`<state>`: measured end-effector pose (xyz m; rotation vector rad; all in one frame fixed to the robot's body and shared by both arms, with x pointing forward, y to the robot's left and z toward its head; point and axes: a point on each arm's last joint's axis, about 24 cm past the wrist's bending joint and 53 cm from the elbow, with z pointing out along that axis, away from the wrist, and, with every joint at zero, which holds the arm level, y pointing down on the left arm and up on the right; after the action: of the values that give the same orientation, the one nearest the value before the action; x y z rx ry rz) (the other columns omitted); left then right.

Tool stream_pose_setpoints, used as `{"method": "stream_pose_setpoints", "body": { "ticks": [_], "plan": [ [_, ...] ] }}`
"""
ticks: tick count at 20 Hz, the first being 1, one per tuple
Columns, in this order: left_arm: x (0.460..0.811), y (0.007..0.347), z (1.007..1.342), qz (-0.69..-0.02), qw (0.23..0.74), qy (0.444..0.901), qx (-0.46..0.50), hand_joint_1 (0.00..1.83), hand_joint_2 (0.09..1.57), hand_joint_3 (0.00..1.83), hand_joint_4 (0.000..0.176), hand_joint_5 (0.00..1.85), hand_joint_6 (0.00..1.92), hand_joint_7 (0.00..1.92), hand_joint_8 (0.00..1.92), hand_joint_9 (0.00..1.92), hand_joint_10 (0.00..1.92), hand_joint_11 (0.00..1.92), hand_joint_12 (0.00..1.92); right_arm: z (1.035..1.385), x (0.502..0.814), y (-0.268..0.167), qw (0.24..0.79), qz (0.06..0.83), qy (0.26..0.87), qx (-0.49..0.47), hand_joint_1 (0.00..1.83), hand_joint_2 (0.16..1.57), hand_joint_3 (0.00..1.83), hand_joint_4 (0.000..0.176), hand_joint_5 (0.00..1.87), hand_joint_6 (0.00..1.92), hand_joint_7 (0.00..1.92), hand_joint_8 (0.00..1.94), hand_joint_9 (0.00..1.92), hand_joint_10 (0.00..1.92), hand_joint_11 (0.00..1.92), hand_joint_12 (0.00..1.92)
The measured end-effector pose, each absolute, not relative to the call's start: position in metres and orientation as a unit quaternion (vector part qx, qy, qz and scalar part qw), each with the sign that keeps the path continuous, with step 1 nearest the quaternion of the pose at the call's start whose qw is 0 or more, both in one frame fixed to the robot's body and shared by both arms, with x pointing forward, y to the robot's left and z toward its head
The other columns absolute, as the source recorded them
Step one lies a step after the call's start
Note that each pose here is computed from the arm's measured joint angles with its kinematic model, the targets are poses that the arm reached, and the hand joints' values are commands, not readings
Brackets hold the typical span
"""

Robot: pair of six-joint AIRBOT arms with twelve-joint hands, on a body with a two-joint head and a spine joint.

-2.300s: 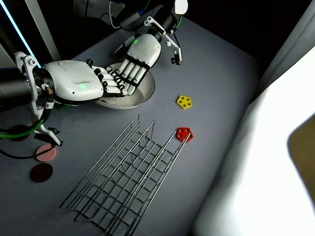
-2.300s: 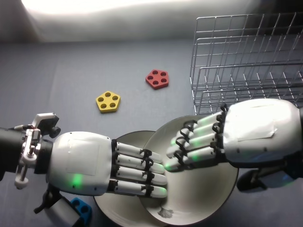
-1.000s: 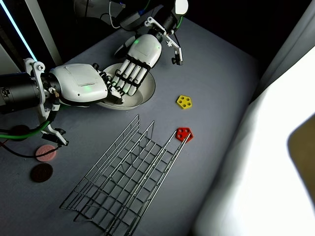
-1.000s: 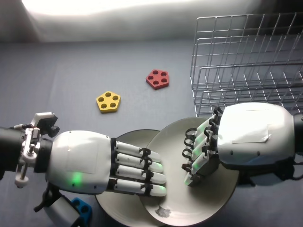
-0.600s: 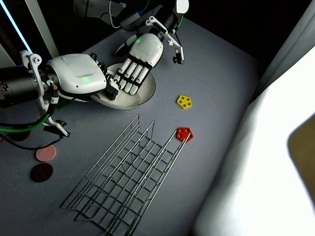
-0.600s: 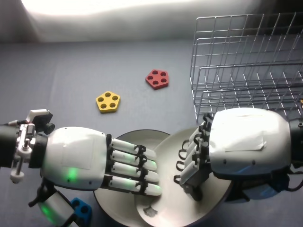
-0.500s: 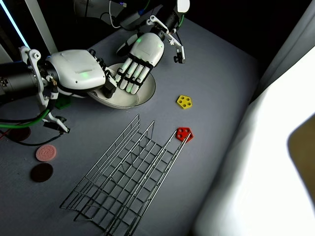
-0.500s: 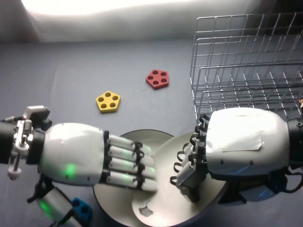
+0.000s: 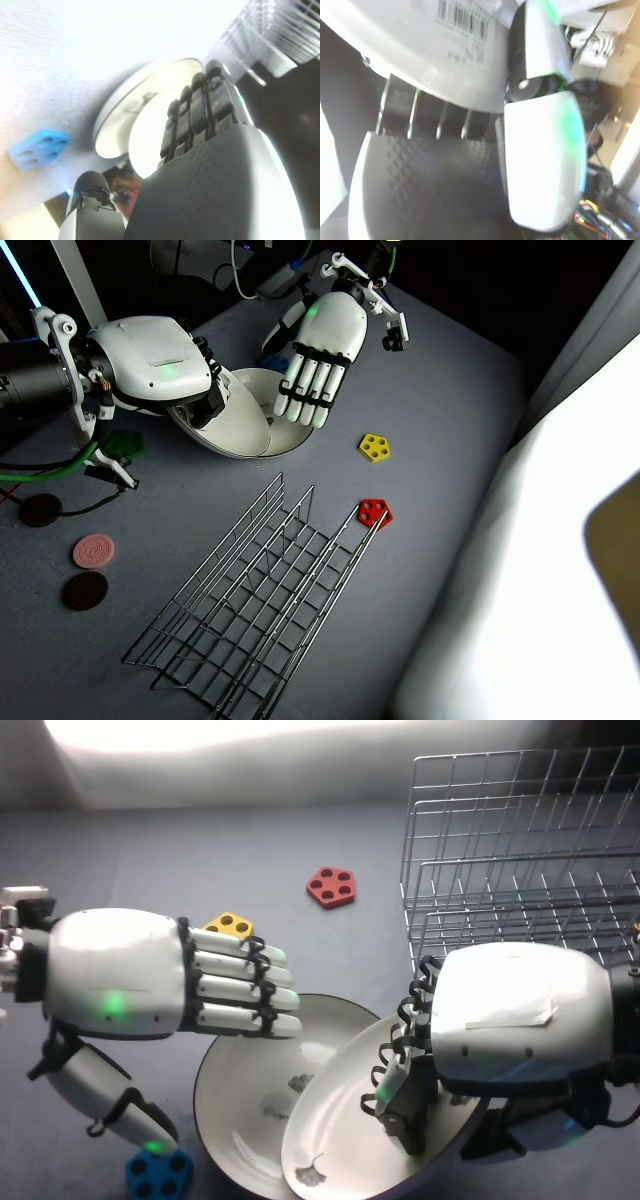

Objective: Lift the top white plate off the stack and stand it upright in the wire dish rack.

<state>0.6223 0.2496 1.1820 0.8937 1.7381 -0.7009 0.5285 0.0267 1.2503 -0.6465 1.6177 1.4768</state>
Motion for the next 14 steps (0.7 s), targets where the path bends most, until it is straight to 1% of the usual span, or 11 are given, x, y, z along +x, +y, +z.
{"method": "stream_pose_setpoints", "body": {
  "ticks": [1, 2, 3, 4, 5, 6, 7, 10, 11, 12, 14],
  "plan": [
    [0.623, 0.253, 1.185, -0.29, 0.51, 0.721, 0.368, 0.0, 1.01, 0.0, 0.0, 0.06, 0.01, 0.08, 0.01, 0.07, 0.0, 0.08, 0.0, 1.252, 0.529, 0.026, 0.417, 0.588, 0.644, -0.256, 1.4, 1.03, 0.0, 0.0, 1.11, 0.83, 1.14, 0.51, 1.15, 0.81, 1.23, 0.38],
    [0.624, 0.258, 1.19, -0.289, 0.514, 0.721, 0.362, 0.0, 1.01, 0.0, 0.0, 0.06, 0.0, 0.07, 0.0, 0.07, 0.0, 0.09, 0.0, 1.254, 0.53, 0.026, 0.418, 0.59, 0.643, -0.252, 1.39, 1.04, 0.0, 0.0, 1.09, 0.86, 1.1, 0.58, 1.14, 0.83, 1.24, 0.35],
    [0.624, 0.263, 1.195, -0.29, 0.519, 0.721, 0.356, 0.01, 1.01, 0.0, 0.0, 0.07, 0.01, 0.09, 0.01, 0.09, 0.01, 0.1, 0.01, 1.255, 0.53, 0.026, 0.419, 0.59, 0.643, -0.252, 1.48, 1.03, 0.0, 0.0, 1.09, 0.78, 1.15, 0.46, 1.17, 0.64, 1.06, 1.1],
    [0.626, 0.267, 1.198, -0.289, 0.522, 0.722, 0.351, 0.01, 1.01, 0.0, 0.0, 0.07, 0.01, 0.09, 0.01, 0.08, 0.01, 0.1, 0.01, 1.256, 0.529, 0.027, 0.419, 0.59, 0.643, -0.251, 1.5, 1.02, 0.0, 0.0, 1.11, 0.74, 1.18, 0.4, 1.2, 0.57, 1.03, 1.24],
    [0.626, 0.269, 1.2, -0.288, 0.523, 0.723, 0.348, 0.0, 1.01, 0.0, 0.0, 0.07, 0.0, 0.08, 0.0, 0.08, 0.0, 0.1, 0.01, 1.256, 0.529, 0.027, 0.418, 0.591, 0.643, -0.249, 1.5, 1.02, 0.0, 0.0, 1.1, 0.73, 1.18, 0.4, 1.21, 0.54, 1.03, 1.27],
    [0.626, 0.272, 1.201, -0.288, 0.522, 0.724, 0.347, 0.0, 1.01, 0.0, 0.0, 0.06, 0.0, 0.08, 0.0, 0.07, 0.0, 0.1, 0.01, 1.256, 0.529, 0.027, 0.418, 0.591, 0.644, -0.248, 1.5, 1.02, 0.0, 0.0, 1.11, 0.74, 1.18, 0.38, 1.2, 0.56, 1.03, 1.27],
    [0.626, 0.277, 1.203, -0.285, 0.523, 0.724, 0.349, 0.0, 1.01, 0.0, 0.0, 0.07, 0.01, 0.09, 0.01, 0.08, 0.0, 0.1, 0.01, 1.259, 0.53, 0.027, 0.42, 0.592, 0.643, -0.244, 1.5, 1.03, 0.0, 0.0, 1.09, 0.78, 1.15, 0.42, 1.18, 0.6, 1.01, 1.29],
    [0.629, 0.296, 1.212, -0.274, 0.529, 0.725, 0.345, 0.02, 1.01, 0.0, 0.0, 0.07, 0.0, 0.08, 0.0, 0.07, 0.0, 0.1, 0.01, 1.265, 0.534, 0.027, 0.42, 0.598, 0.644, -0.227, 1.5, 1.02, 0.0, 0.0, 1.1, 0.74, 1.2, 0.33, 1.21, 0.57, 1.01, 1.3],
    [0.63, 0.305, 1.214, -0.267, 0.529, 0.728, 0.345, 0.01, 1.01, 0.0, 0.0, 0.06, 0.0, 0.07, 0.0, 0.06, 0.0, 0.08, 0.0, 1.269, 0.535, 0.027, 0.422, 0.6, 0.643, -0.222, 1.5, 1.03, 0.0, 0.0, 1.09, 0.79, 1.19, 0.34, 1.17, 0.62, 1.01, 1.29],
    [0.63, 0.312, 1.215, -0.26, 0.529, 0.729, 0.347, 0.0, 1.01, 0.0, 0.0, 0.05, 0.0, 0.06, 0.0, 0.06, 0.0, 0.08, 0.0, 1.274, 0.538, 0.027, 0.425, 0.602, 0.641, -0.216, 1.5, 1.03, 0.0, 0.0, 1.08, 0.81, 1.18, 0.35, 1.17, 0.62, 1.01, 1.29],
    [0.632, 0.325, 1.216, -0.248, 0.527, 0.734, 0.349, 0.0, 1.01, 0.0, 0.0, 0.06, 0.0, 0.08, 0.0, 0.07, 0.0, 0.09, 0.0, 1.28, 0.54, 0.026, 0.428, 0.606, 0.637, -0.21, 1.5, 1.04, 0.0, 0.0, 1.06, 0.87, 1.13, 0.44, 1.13, 0.67, 0.99, 1.31]
  ]
}}
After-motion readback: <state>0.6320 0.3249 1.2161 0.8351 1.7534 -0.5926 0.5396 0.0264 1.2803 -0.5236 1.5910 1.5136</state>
